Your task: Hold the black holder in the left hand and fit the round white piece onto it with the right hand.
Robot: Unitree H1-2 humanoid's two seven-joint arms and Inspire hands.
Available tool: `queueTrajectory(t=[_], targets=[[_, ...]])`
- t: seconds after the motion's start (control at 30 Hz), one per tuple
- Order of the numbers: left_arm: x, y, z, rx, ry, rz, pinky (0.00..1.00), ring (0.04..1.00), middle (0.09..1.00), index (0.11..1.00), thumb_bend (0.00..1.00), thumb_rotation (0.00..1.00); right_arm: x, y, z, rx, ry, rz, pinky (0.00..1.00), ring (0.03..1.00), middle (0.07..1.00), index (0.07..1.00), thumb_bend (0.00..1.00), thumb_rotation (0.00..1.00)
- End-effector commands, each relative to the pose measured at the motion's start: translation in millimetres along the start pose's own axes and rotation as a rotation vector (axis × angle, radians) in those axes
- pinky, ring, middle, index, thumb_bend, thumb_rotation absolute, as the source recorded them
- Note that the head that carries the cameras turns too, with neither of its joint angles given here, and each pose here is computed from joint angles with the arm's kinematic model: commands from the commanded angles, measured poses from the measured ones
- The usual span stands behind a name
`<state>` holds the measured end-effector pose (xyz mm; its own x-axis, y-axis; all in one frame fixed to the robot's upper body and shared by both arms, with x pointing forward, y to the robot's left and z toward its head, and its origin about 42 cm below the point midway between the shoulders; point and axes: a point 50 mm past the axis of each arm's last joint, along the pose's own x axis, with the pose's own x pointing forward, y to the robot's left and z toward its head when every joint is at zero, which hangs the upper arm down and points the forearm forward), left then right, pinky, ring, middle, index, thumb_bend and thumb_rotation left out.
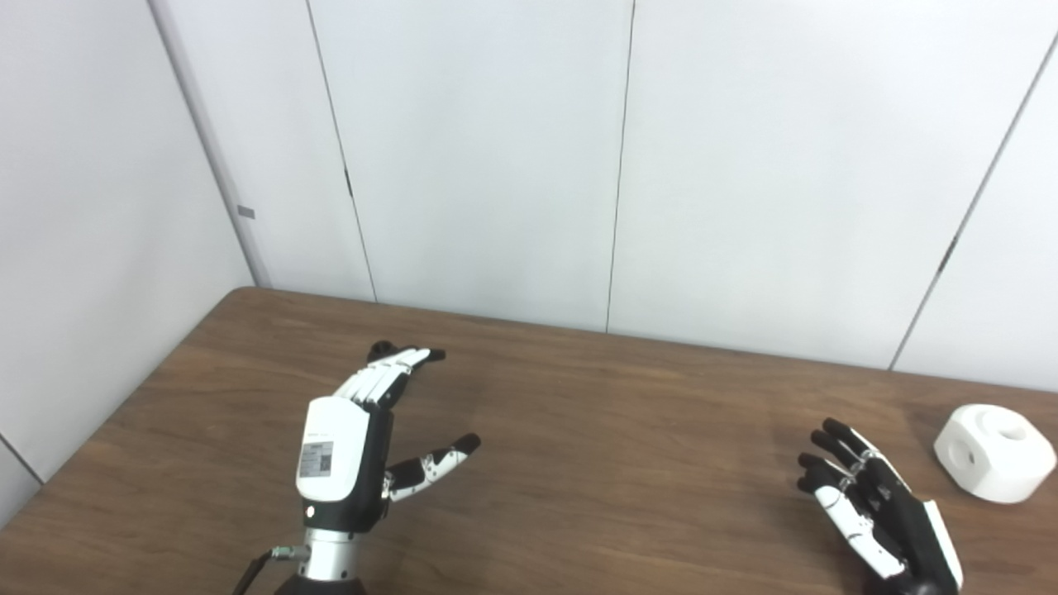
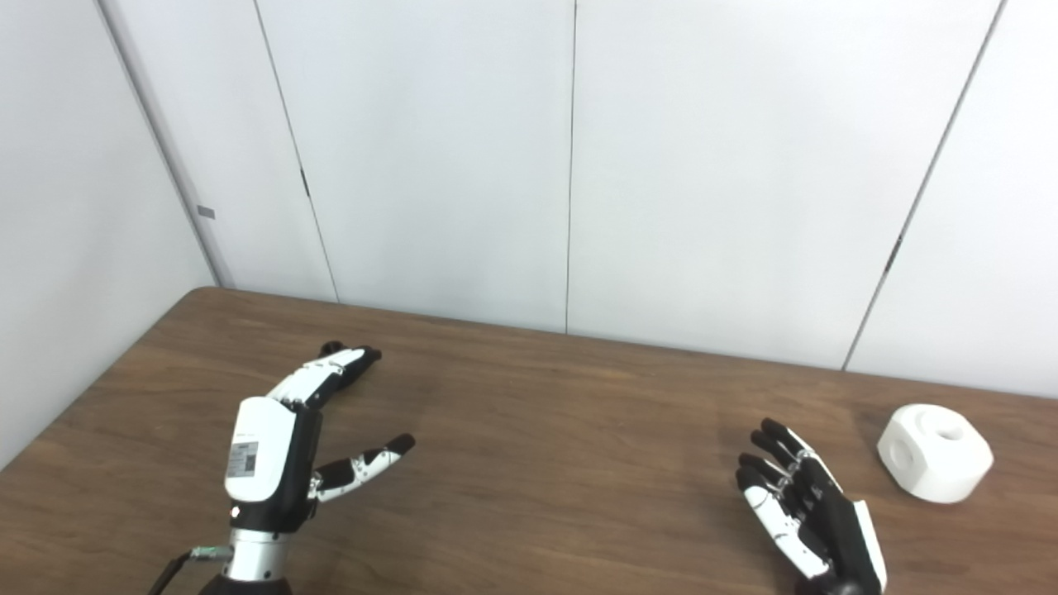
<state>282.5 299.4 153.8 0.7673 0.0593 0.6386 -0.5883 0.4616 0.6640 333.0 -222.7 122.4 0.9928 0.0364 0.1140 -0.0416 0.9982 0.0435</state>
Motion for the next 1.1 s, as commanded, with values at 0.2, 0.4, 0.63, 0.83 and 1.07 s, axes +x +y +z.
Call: queueTrajectory(t=[0.2,0.4,0.63,0.83,1.07], targets=[[15.0,10.3,-19.4,0.244,-0.059,0.092,0.82,0.879,0.868,0.818,0.9,0.31,-9.1,-3.1,-22.3,0.01,0.041,-0.008,0.7,0.759,0.831,0.821,0.37,0.34],[18.6,16.6,-44.6,0.345,0.037,0.089,0.89,0.909,0.893,0.859,0.89,0.39,-9.6,-3.1,-22.3,-0.006,0.034,-0.008,0.69,0.753,0.829,0.82,0.36,0.35],[24.1,20.9,-76.6,0.362,0.147,0.073,0.88,0.91,0.909,0.889,0.91,0.47,-10.9,-4.1,-21.0,-0.003,0.039,-0.007,0.69,0.758,0.831,0.816,0.35,0.32],[28.8,20.4,-91.8,0.315,0.272,0.029,0.93,0.939,0.934,0.922,0.91,0.5,-10.7,-5.7,-20.3,-0.002,0.036,-0.006,0.69,0.763,0.833,0.819,0.35,0.3],[34.9,21.7,-101.2,0.256,0.344,-0.047,0.93,0.943,0.936,0.93,0.93,0.47,-10.8,-6.4,-18.8,0.006,0.037,0.0,0.7,0.769,0.833,0.813,0.36,0.33]])
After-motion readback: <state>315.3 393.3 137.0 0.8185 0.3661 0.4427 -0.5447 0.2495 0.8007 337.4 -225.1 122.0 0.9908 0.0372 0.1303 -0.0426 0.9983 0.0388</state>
